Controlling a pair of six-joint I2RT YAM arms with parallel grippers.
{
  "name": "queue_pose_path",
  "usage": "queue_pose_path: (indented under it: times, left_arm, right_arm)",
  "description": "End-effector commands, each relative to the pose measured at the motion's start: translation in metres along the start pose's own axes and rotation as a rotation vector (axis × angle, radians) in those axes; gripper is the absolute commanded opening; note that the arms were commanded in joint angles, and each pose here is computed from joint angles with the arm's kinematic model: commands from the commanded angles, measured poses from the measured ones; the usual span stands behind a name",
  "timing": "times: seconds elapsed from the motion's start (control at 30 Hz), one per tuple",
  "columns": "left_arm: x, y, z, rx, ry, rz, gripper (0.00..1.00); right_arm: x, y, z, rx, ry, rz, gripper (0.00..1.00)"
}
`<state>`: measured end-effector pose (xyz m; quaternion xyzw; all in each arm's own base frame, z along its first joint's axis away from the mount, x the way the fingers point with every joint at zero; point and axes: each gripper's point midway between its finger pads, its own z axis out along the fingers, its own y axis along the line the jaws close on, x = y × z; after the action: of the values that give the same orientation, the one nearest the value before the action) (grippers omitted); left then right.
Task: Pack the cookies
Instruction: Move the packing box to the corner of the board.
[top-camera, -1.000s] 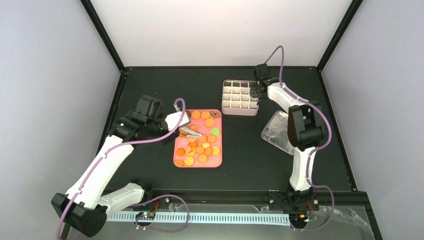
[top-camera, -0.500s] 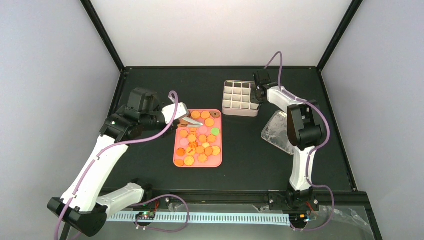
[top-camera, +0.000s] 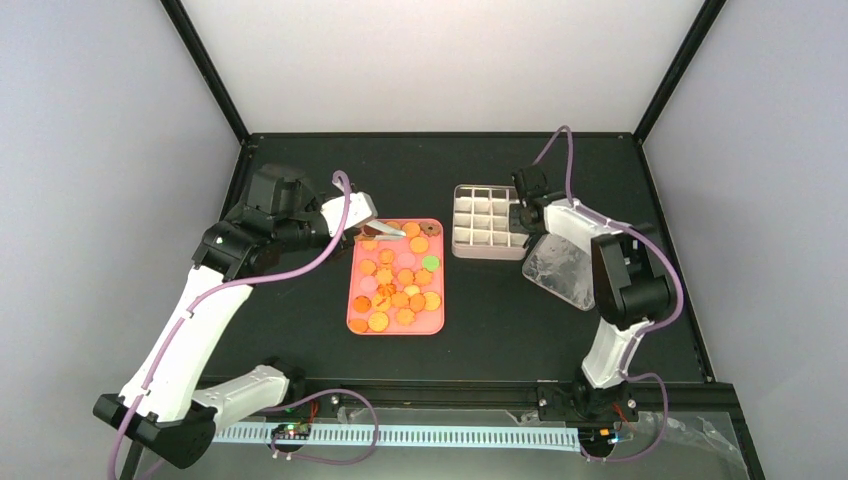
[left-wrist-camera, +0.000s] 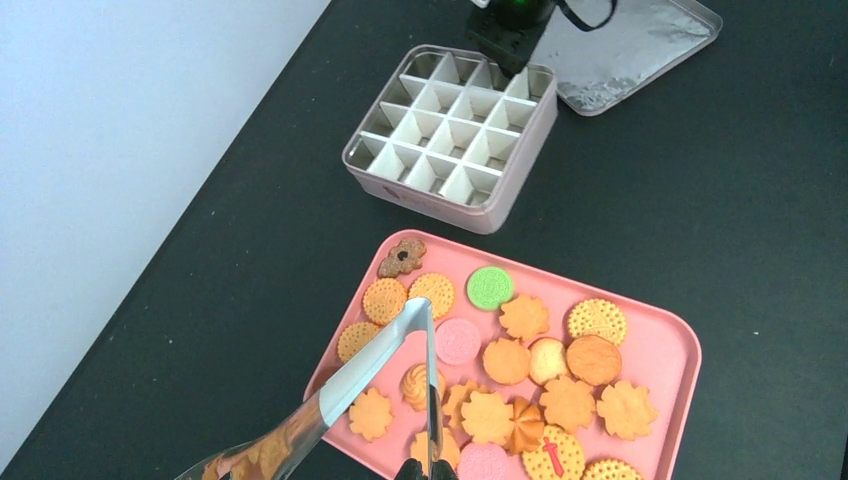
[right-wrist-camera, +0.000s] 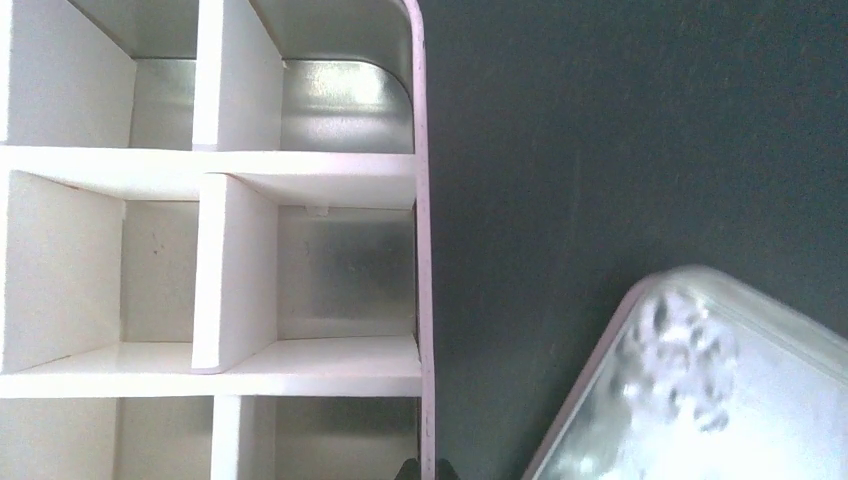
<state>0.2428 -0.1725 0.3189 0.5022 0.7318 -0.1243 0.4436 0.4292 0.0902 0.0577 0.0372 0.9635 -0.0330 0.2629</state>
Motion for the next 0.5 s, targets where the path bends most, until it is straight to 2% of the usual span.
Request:
queue_pose_path:
  times: [0.0, 0.47]
  left_arm:
    - [-0.021, 0.010, -0.015, -0.050, -0.058, 0.023, 0.02]
    - [-0.026, 0.007, -0.017, -0.036, -0.086, 0.010, 0.02]
  right_arm:
    - [0.023, 0.007, -0.016, 0.000, -0.004, -0.052, 0.01]
    - [0.097, 0.014, -0.057, -0.074, 0.017, -0.024, 0.01]
